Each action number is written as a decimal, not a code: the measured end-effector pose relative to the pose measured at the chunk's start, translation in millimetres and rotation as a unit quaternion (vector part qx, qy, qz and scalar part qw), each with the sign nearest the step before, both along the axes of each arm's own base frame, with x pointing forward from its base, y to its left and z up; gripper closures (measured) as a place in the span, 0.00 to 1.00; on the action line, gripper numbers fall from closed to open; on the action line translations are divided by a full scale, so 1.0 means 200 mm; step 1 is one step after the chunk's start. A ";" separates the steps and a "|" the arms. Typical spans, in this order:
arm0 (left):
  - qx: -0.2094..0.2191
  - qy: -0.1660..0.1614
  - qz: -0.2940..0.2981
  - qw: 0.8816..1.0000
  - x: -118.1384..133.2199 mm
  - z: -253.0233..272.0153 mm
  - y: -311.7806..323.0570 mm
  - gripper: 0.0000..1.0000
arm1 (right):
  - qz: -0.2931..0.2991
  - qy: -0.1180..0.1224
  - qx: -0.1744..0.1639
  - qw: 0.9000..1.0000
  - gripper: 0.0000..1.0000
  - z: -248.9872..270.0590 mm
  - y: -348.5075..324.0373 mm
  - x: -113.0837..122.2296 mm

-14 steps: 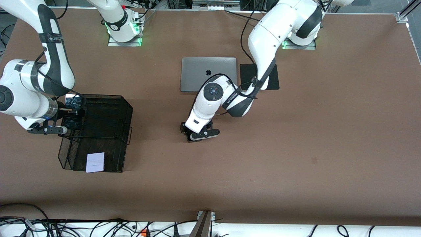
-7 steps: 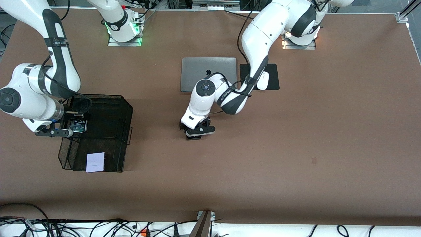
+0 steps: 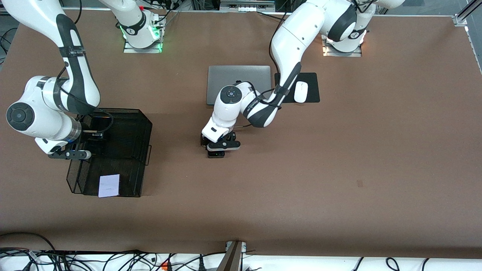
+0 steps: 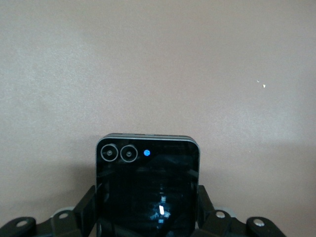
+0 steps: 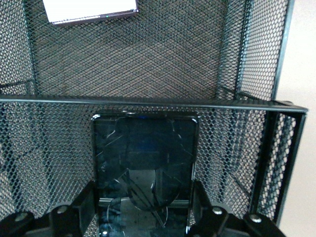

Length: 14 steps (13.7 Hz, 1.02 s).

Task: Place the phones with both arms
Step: 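Place the black phone in the basket while the left gripper lowers its phone, then release the flip phone with the left gripper while the right gripper approaches it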

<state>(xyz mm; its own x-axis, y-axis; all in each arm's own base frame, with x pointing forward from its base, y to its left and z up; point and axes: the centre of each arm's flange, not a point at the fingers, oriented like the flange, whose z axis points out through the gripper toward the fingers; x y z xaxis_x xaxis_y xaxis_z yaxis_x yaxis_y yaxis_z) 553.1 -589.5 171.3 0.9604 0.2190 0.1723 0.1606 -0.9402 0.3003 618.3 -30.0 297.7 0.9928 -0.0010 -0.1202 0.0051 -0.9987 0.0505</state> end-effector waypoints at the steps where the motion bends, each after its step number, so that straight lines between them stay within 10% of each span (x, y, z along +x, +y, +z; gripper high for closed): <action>1: 0.000 -0.001 0.000 1.000 0.00 0.00 0.00 0.20 | 0.003 -0.002 0.000 1.000 0.16 0.00 0.00 0.00; 3: 0.003 -0.007 0.001 1.000 0.02 0.01 0.01 0.16 | 0.017 -0.004 0.000 1.000 0.00 -0.02 0.00 0.01; 8: -0.006 -0.048 0.016 0.999 0.15 0.22 0.06 0.00 | 0.031 0.019 0.006 0.999 0.00 0.20 0.00 0.09; 14: 0.042 0.004 0.142 0.989 0.69 1.18 0.94 0.00 | -0.024 0.046 0.028 0.998 0.00 0.48 0.22 0.13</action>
